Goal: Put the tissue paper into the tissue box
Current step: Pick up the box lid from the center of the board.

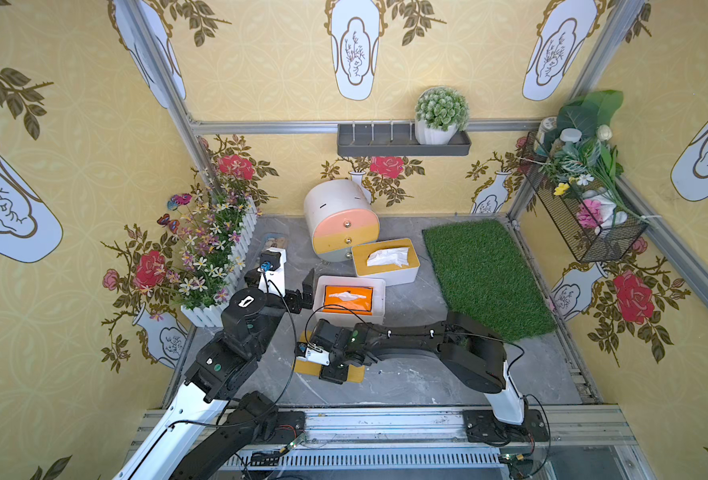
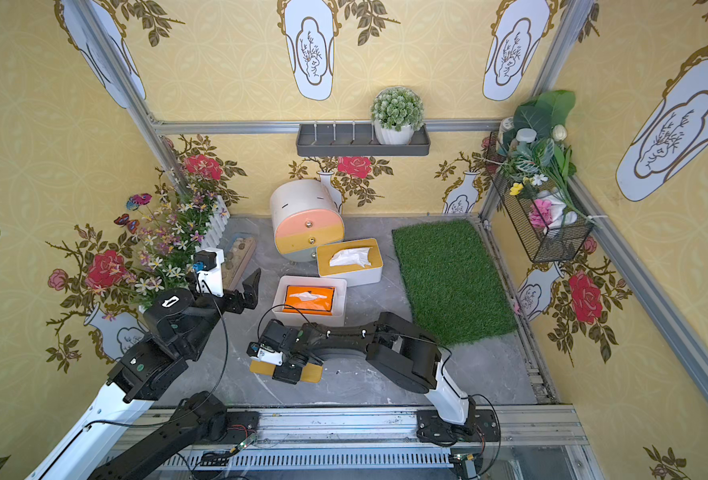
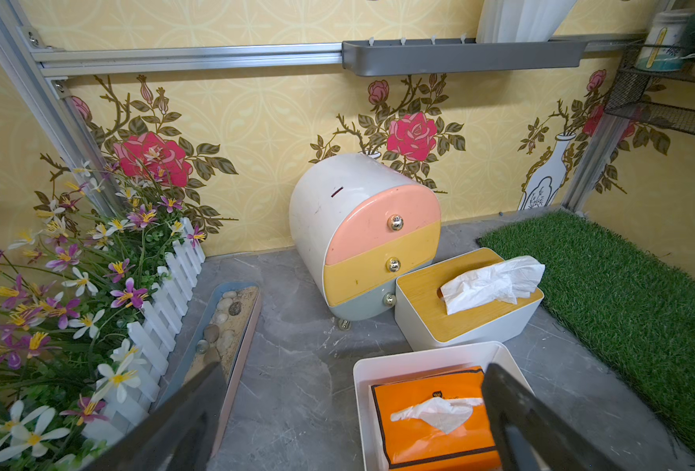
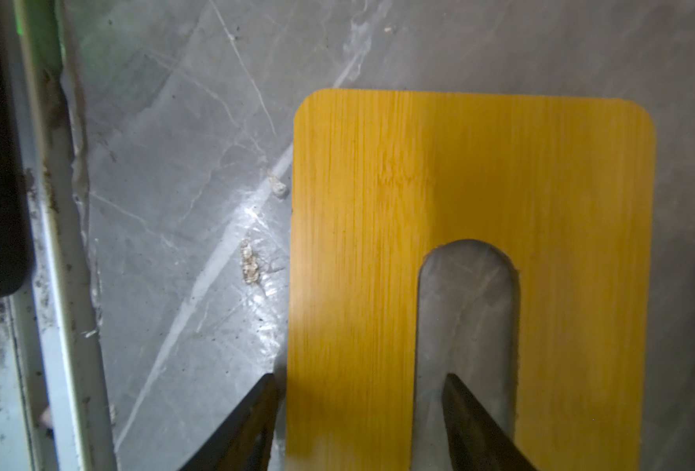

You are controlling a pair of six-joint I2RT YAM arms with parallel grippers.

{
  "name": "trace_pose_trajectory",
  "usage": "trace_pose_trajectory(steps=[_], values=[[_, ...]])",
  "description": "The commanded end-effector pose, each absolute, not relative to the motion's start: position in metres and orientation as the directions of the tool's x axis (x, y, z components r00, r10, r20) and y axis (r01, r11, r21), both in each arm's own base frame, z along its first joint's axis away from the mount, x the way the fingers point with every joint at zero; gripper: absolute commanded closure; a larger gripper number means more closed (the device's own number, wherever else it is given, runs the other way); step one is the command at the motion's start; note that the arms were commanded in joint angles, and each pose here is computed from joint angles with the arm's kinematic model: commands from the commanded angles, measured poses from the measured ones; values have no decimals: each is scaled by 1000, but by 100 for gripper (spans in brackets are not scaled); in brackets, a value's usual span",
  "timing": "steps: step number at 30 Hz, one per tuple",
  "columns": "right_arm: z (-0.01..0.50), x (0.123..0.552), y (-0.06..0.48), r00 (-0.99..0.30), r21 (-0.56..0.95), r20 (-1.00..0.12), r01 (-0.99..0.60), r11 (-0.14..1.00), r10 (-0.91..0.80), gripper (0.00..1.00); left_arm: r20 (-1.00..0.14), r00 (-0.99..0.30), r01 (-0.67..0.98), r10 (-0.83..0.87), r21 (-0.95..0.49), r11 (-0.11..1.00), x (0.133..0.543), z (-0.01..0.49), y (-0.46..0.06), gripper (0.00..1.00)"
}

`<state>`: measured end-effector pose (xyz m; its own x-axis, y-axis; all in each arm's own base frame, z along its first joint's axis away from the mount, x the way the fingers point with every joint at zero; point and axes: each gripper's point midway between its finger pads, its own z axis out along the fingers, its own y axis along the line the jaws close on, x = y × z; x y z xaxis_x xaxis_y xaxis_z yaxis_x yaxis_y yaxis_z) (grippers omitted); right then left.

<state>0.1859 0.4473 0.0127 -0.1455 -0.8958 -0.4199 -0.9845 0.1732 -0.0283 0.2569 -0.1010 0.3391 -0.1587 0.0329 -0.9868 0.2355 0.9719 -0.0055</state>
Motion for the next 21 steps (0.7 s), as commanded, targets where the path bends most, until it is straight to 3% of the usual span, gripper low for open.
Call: trace_pose_trajectory(steps=[1,21], values=[[-12,172,413,-154,-5,-264,-987,161,-952,38,-989,-144,239,15,-20,971,258,342,-102,0],[-29,171,395,-133,-73,-167,-986,147,-977,58,-989,-147,239,11,-25,971,258,342,-102,0]])
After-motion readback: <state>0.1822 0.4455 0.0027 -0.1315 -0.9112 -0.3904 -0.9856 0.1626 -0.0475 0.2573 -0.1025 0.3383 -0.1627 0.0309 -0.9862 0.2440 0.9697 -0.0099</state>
